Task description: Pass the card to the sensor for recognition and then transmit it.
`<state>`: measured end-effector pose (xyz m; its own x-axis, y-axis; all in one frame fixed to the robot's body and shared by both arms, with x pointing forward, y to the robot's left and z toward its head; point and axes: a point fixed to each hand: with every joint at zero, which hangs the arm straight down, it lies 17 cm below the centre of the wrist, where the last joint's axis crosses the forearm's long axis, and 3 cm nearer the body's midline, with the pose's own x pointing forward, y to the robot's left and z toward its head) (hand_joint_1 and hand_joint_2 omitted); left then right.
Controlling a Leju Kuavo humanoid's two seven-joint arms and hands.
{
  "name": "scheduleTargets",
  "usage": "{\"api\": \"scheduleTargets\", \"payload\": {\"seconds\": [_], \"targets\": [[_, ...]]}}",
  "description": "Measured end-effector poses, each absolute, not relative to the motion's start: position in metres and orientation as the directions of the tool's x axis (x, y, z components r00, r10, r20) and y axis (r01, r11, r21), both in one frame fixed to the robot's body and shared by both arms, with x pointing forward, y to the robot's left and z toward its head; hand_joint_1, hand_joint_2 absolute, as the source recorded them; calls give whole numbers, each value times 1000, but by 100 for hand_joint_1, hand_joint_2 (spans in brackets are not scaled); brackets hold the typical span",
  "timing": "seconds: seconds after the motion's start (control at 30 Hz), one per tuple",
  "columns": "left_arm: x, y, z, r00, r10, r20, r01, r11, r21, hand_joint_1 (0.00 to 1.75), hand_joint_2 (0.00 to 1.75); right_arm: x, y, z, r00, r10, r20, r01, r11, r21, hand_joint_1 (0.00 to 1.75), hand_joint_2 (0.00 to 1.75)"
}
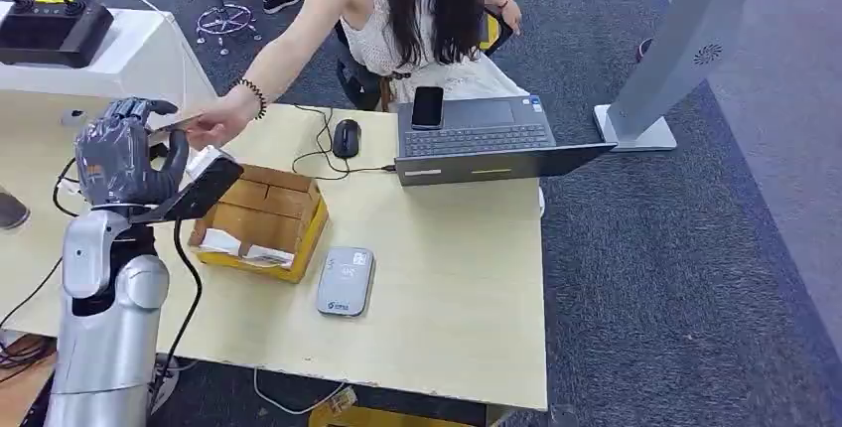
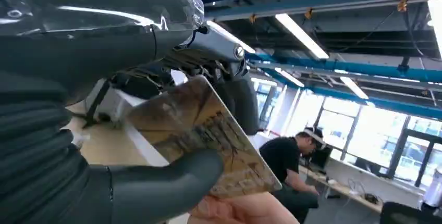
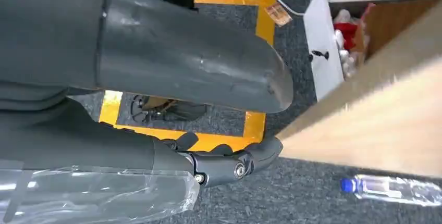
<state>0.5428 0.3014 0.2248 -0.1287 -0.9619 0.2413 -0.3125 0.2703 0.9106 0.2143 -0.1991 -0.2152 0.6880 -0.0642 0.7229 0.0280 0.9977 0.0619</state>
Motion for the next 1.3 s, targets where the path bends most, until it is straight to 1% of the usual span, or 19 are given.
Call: {"api": "scheduleTargets", "payload": {"seconds": [0.17,0.23,0.37,0.6,0.7,0.8,1.07,1.17,1.3], "targets": [[554,309,240,-75,-995,72,-358,95,929,175,175,214,-189,-216,701,-30,713,-16,998,57,0,0],[556,311,243,-69,-996,51,-365,73,928,175,175,214,-186,-215,700,-24,713,-24,998,58,0,0],[557,312,241,-70,-997,38,-360,60,931,175,175,215,-184,-215,700,-25,714,-26,998,61,0,0],[555,314,242,-71,-996,49,-377,72,923,175,175,214,-182,-215,700,-25,713,-29,998,63,0,0],[549,309,230,-82,-995,55,-365,81,927,175,175,214,-180,-214,700,-27,714,-29,997,66,0,0],[535,289,207,-124,-991,40,-337,80,938,175,175,214,-178,-214,700,-31,714,-27,997,69,0,0],[493,212,138,-263,-965,-2,-205,54,977,175,175,214,-174,-214,700,-35,713,-25,997,73,0,0],[482,186,123,-310,-951,-2,-169,53,984,175,175,214,-172,-213,700,-35,713,-27,997,76,0,0],[474,165,108,-344,-939,-10,-133,39,990,175,175,214,-171,-213,700,-34,713,-29,997,76,0,0]]}}
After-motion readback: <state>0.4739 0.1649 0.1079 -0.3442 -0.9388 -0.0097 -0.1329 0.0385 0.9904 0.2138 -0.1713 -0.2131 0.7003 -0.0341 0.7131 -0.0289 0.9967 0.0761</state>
